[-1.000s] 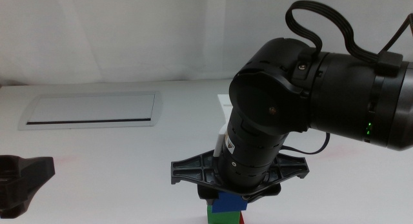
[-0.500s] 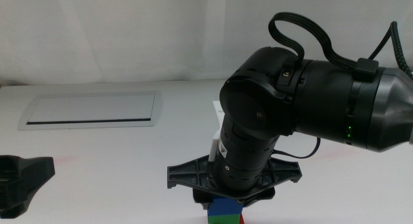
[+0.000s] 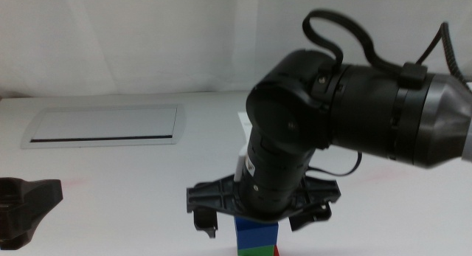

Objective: Stack red cubes first, then green, then blue cubes in a specific spot.

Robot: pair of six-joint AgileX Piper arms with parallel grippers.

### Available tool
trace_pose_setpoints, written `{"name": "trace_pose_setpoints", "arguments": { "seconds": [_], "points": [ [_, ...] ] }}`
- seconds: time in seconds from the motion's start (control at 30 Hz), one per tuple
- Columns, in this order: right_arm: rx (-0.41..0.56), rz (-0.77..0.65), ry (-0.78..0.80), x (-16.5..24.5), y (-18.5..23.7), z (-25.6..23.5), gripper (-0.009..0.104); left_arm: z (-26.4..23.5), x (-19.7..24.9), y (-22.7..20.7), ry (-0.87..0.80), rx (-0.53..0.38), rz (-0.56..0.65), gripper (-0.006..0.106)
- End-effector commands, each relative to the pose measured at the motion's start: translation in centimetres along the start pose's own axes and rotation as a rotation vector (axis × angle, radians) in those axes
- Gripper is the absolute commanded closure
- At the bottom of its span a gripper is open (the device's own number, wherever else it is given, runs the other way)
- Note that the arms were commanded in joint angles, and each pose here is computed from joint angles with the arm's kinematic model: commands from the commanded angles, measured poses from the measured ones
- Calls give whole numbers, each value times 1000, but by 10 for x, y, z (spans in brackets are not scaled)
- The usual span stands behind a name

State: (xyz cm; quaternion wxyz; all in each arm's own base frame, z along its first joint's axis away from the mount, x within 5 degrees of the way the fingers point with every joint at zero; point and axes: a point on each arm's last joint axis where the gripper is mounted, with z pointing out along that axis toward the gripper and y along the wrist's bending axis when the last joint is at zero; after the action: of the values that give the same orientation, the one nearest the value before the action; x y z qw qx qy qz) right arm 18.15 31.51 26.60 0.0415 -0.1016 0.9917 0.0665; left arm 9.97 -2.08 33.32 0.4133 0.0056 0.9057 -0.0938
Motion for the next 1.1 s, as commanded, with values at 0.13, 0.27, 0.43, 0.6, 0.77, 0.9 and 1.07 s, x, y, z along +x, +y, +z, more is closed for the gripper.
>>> {"name": "trace_pose_setpoints", "arguments": {
  "seconds": [0.13,0.27,0.43,0.6,0.77,0.9,1.07],
  "points": [
    [68,-76,-71,-11,0,-31,-8,0,2,-1,5,14,3,16],
    [51,-119,-175,-17,-1,-58,-8,0,2,-1,5,14,3,16],
    [93,-140,-308,-37,-38,-92,-8,0,2,-1,5,14,3,16],
    [128,-207,-416,-73,-100,-120,-7,0,1,-1,-1,13,4,16],
    [184,-188,-476,-100,-173,-138,-7,0,1,-1,-4,8,9,16],
    [224,-112,-535,-107,-229,-154,-6,0,0,-1,-14,9,9,16],
    [253,-19,-601,-89,-278,-169,0,0,-2,1,-40,-13,27,16]
  ]
}}
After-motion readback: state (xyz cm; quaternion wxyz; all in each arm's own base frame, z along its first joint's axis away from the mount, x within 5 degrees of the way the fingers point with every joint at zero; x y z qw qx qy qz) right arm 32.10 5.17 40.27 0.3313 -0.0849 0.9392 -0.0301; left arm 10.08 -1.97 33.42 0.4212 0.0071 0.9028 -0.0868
